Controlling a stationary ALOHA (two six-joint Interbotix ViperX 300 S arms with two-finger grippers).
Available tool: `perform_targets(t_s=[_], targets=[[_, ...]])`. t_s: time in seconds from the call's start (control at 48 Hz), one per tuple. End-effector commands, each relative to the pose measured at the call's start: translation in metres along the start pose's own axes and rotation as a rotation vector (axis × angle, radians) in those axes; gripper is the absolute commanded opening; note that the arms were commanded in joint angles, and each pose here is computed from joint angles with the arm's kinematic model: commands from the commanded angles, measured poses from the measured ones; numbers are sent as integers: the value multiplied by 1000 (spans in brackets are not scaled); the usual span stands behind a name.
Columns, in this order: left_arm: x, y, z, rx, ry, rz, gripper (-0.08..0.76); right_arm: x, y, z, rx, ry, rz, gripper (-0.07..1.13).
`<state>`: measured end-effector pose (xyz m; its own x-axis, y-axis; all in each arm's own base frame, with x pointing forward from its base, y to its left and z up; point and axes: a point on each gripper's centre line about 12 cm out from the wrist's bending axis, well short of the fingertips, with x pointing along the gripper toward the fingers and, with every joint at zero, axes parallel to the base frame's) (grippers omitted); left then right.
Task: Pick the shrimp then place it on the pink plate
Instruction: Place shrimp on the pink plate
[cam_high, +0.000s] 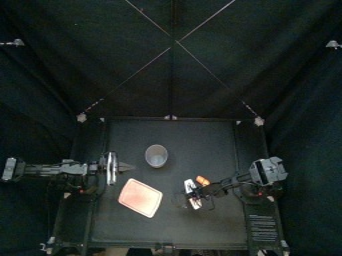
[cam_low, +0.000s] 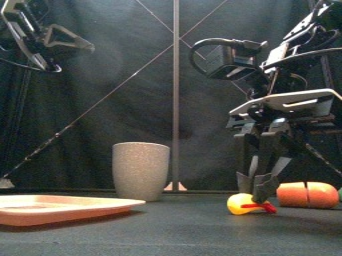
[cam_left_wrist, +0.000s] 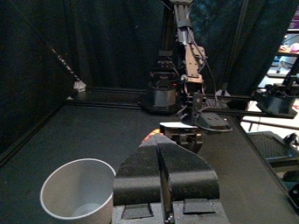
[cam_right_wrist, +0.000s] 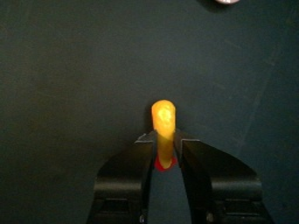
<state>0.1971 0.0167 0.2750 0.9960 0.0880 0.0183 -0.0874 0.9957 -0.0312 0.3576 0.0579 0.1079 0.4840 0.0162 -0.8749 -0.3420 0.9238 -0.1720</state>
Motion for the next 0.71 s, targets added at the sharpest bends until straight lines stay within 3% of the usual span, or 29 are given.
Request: perform_targets(t_s=[0.021, 0.708], targets=[[2, 1, 5, -3, -17, 4, 108, -2, -3, 6, 10, -20, -5, 618], [2, 0, 5, -5, -15, 2, 108, -9, -7, 18, 56, -72, -8, 597]])
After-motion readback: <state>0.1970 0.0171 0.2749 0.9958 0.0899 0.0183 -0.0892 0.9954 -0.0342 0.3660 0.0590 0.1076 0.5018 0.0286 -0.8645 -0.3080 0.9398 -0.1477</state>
